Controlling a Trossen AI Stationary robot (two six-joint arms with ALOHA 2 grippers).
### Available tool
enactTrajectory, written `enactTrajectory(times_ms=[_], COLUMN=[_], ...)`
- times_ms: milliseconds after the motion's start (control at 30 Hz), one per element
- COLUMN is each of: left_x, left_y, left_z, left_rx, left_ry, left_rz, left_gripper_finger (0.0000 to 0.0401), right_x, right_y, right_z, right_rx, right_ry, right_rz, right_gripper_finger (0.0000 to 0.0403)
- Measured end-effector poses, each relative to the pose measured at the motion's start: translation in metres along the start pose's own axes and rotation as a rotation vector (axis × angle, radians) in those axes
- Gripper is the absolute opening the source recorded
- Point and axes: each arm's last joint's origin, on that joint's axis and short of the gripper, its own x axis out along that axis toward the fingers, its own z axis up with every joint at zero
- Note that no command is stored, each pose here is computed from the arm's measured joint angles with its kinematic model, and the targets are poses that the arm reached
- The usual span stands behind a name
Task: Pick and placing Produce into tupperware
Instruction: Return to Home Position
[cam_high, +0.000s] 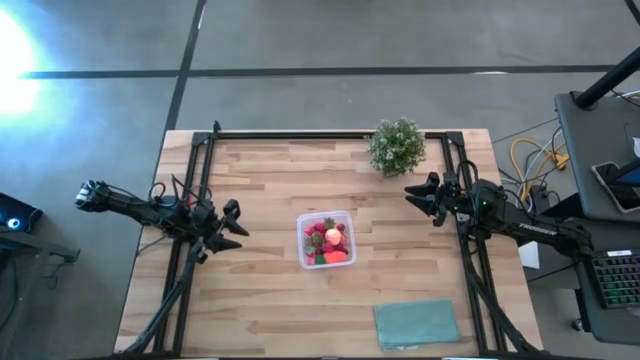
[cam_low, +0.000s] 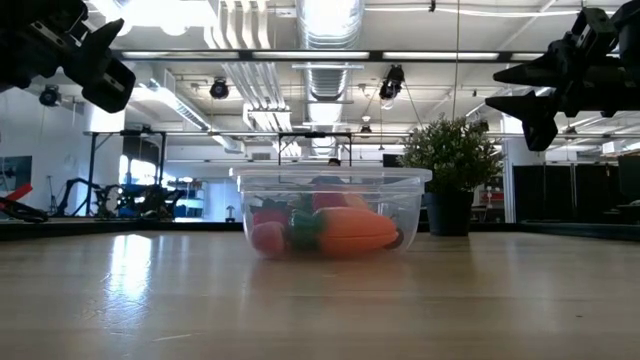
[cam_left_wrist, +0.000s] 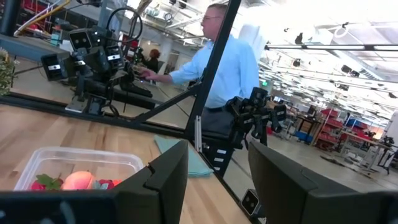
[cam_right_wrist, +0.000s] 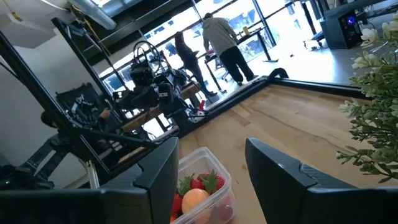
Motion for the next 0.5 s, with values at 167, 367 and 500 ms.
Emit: enactTrajectory(times_ms=[167,367,500], left_x=[0.0002,0.0001,0.0001], left_y=[0.0001,0.0001,0.0002], left_z=[-0.0002,-0.0002,-0.0002], left_rx=[0.0,0.0,0.0], left_ry=[0.002,0.002,0.001], left_rz=[0.001,0.002,0.005], left_gripper_finger=[0.0155,0.0155,0.0155], right_x=[0.0,0.0,0.0], right_y=[0.0,0.0,0.0], right_z=[0.0,0.0,0.0], right_rx=[0.0,0.0,0.0], right_ry=[0.0,0.0,0.0], right_rz=[0.0,0.0,0.0], right_gripper_finger=[0.0178,0.0178,0.0178])
